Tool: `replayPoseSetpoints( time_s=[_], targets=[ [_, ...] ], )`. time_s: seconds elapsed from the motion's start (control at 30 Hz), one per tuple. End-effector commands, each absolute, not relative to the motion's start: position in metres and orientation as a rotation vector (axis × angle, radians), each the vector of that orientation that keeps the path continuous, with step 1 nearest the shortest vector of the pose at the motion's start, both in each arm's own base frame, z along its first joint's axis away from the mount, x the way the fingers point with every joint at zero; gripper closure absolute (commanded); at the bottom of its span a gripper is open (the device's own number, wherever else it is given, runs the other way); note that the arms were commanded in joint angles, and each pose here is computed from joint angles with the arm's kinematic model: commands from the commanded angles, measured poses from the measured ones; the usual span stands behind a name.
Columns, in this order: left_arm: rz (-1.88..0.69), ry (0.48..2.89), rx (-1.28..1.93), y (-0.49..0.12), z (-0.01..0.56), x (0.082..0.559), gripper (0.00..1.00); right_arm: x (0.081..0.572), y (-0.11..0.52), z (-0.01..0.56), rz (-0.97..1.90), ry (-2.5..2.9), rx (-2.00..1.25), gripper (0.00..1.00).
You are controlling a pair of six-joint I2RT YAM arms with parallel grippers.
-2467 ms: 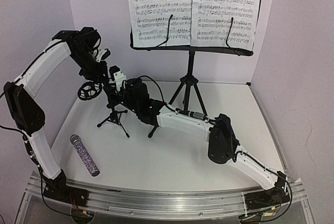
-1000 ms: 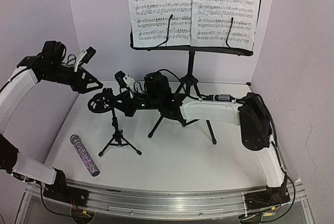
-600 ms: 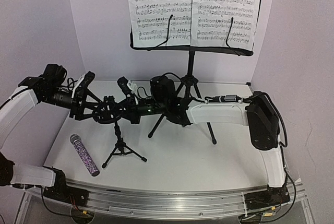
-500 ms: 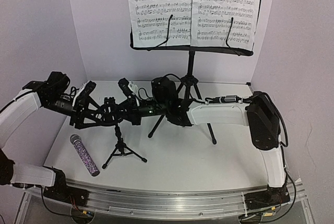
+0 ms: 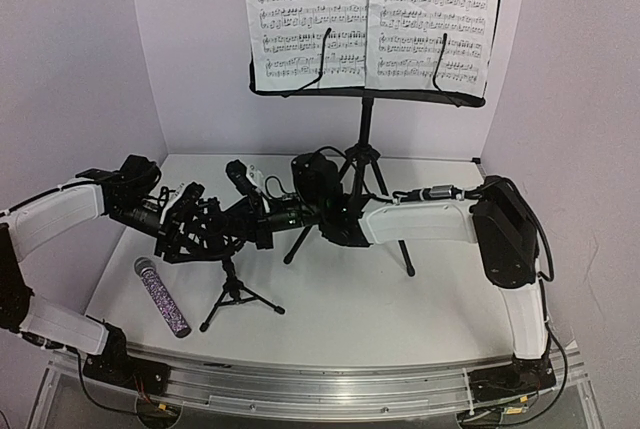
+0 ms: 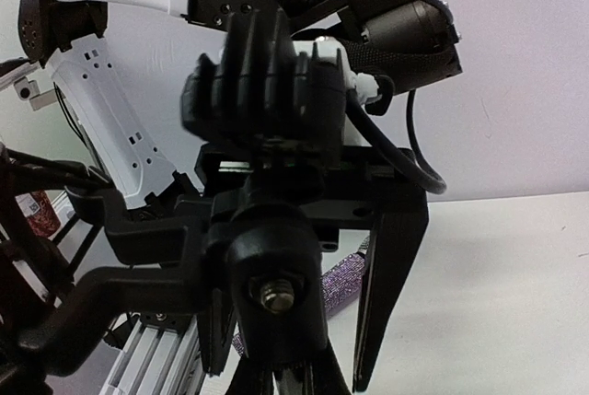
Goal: Set up the instrument practice props
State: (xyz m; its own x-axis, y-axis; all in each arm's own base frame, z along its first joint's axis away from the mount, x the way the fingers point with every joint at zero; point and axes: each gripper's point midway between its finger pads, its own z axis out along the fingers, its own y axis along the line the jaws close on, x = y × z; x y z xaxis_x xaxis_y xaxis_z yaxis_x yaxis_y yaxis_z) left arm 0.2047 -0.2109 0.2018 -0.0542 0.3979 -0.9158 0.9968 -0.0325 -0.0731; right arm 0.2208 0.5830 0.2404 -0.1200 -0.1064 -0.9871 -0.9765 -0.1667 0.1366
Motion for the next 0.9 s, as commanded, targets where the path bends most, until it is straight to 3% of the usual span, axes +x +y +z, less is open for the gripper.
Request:
replayPoseSetpoints(
  time_s=[0.0,0.23,0.43,0.67,0.87],
  targets=[
    [-1.064,1.457,1.525,-0.229,0.205,0.212,0.39,0.195,0.579,0.26,1.484,1.254,-1.389,1.0],
    [-1.105,1.436,1.533,-0.231,0.2,0.207,0.55,0.193,0.578,0.261,1.482,1.24,-1.394,1.0],
    [-1.184,1.402,1.562,-0.237,0.201,0.19,0.57,0.195,0.582,0.258,1.471,1.231,-1.393,1.0],
    [-1.198,1.426,1.533,-0.238,0.197,0.19,0.98,0.195,0.582,0.255,1.481,1.237,-1.383,1.0],
    [-1.198,1.433,1.516,-0.238,0.198,0.191,1.0,0.199,0.582,0.251,1.473,1.269,-1.36,1.0]
  ],
)
